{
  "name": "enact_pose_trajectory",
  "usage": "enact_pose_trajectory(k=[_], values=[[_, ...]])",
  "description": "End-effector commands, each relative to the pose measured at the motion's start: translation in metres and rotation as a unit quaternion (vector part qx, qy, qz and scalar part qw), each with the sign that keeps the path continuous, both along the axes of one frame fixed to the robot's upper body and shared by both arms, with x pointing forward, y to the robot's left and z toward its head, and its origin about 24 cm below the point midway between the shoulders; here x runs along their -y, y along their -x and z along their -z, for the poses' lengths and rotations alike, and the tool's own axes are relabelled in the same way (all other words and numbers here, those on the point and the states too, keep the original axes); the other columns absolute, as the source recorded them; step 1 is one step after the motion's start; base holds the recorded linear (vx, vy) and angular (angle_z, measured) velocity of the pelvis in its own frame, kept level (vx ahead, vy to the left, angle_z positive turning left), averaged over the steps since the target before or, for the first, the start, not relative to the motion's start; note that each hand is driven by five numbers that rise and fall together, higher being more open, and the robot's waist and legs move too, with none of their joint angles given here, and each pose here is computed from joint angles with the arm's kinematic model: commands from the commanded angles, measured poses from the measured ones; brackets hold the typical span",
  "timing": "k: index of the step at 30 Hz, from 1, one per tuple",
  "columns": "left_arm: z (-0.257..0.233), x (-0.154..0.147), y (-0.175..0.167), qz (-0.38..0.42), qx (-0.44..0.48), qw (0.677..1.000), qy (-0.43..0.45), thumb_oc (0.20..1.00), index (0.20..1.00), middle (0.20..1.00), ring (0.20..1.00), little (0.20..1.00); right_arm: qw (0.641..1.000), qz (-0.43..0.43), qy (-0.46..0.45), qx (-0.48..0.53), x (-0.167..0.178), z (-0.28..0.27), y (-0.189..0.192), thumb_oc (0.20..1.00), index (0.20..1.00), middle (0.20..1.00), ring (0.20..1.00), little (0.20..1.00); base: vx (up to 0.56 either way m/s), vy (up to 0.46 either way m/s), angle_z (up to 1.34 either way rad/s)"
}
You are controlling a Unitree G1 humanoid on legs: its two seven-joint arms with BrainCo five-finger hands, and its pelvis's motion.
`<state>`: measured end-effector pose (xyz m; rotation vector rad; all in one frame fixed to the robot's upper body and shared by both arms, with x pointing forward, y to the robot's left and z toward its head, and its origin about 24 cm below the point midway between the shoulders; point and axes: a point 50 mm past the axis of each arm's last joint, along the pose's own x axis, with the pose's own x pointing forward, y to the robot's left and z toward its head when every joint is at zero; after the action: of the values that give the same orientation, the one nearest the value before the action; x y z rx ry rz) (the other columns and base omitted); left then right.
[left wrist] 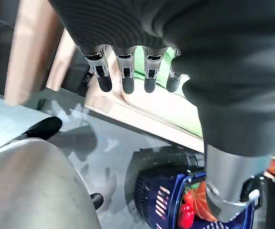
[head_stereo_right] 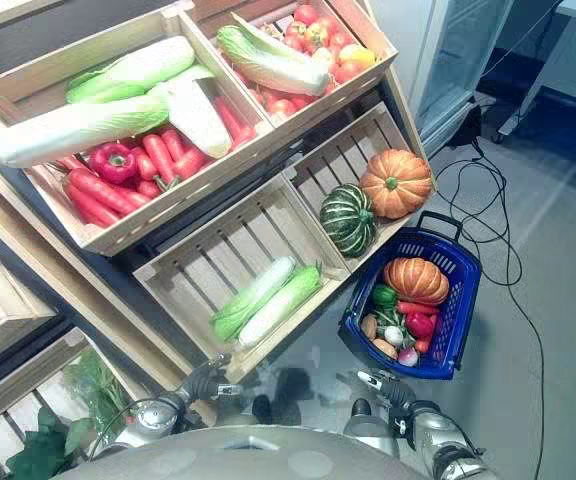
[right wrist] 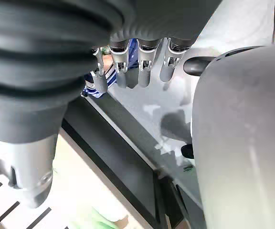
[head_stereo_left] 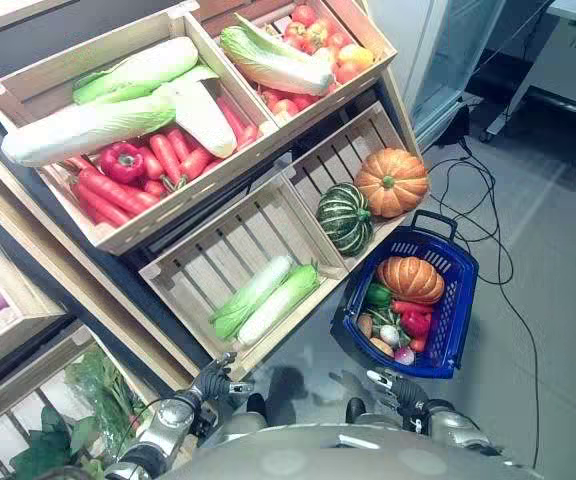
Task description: Pick up fruits and vegetables into the basket
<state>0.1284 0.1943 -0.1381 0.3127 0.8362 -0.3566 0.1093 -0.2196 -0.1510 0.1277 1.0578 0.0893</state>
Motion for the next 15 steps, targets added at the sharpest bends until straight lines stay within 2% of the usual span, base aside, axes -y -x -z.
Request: enact_pose_trajectory(k=[1,15], values=[[-0.0114,-0.0015,-0.026,0.019,0.055,0.998,-0.007,1.0,1.0,1.0,1.0,1.0,0.999,-0.025,-0.012,0.032,-0.0118,-0.004,-0.0224,1.0,1.0,1.0,1.0,1.0,-0.3,-0.131,0.91],[-0.0116,-0.0012,-0.0278,0.028,0.063,0.997,-0.024,1.0,1.0,1.0,1.0,1.0,0.999,-0.032,-0.009,0.034,-0.0112,-0.0037,-0.0209,1.0,1.0,1.0,1.0,1.0,0.0,0.0,0.0]])
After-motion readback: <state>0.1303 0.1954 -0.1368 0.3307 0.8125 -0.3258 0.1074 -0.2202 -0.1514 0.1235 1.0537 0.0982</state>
